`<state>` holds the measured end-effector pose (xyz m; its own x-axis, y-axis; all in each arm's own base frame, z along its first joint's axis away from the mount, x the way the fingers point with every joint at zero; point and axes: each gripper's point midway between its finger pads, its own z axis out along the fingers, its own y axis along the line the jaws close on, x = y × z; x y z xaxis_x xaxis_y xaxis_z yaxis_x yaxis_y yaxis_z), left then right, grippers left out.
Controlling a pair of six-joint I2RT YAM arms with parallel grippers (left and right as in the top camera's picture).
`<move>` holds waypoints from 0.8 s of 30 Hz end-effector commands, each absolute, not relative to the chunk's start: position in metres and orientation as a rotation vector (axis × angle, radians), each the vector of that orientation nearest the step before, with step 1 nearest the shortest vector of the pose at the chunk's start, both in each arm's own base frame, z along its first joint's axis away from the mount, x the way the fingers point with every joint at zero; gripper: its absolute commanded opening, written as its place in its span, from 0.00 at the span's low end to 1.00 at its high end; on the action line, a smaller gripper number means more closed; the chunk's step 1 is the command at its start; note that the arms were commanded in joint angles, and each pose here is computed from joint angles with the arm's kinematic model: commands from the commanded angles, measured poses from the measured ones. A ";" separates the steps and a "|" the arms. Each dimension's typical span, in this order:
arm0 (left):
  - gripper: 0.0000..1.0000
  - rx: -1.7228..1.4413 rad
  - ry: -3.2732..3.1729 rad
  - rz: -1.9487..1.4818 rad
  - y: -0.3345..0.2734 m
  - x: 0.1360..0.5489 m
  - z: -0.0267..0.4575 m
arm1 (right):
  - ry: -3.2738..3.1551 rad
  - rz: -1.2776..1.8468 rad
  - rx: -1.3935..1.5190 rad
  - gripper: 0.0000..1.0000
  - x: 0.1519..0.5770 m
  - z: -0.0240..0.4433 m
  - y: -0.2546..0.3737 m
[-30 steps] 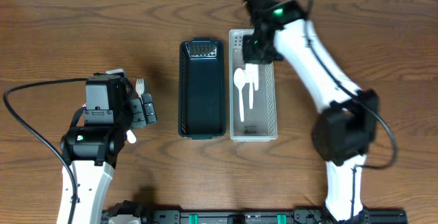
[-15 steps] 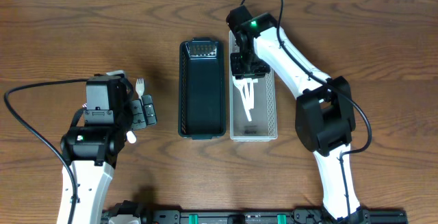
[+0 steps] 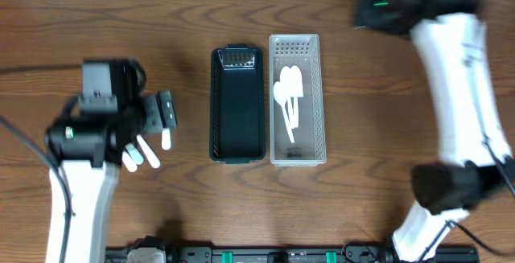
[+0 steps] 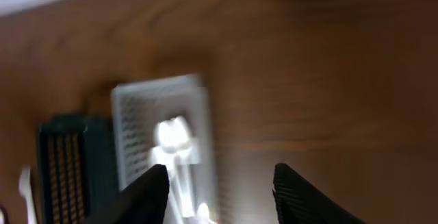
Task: Pack container
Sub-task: 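Move left gripper to the lone white fork and grasp it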
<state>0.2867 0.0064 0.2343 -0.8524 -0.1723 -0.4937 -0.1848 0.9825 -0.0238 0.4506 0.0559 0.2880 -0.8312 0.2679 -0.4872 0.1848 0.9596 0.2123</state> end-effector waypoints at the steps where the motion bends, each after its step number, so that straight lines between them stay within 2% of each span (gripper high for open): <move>1: 0.98 -0.272 2.729 0.057 0.007 0.309 0.215 | 2.625 0.155 0.417 0.53 0.442 0.278 0.018; 6: 0.98 -0.276 2.905 0.092 0.006 0.332 0.158 | 2.696 0.115 0.495 0.53 0.428 0.262 -0.018; 11: 0.98 -0.220 2.991 0.113 0.006 0.357 0.107 | 2.718 0.098 0.485 0.53 0.425 0.257 -0.026; 24: 0.98 -0.201 3.085 0.135 0.033 0.382 0.025 | 2.749 0.085 0.459 0.53 0.419 0.255 -0.026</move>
<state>0.3814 0.0266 0.0346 -0.9830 -0.1671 -0.0755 -0.1727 0.9821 0.0751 0.4197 -0.0253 0.2556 -0.8785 0.3420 -0.3336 0.3192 0.9397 0.1226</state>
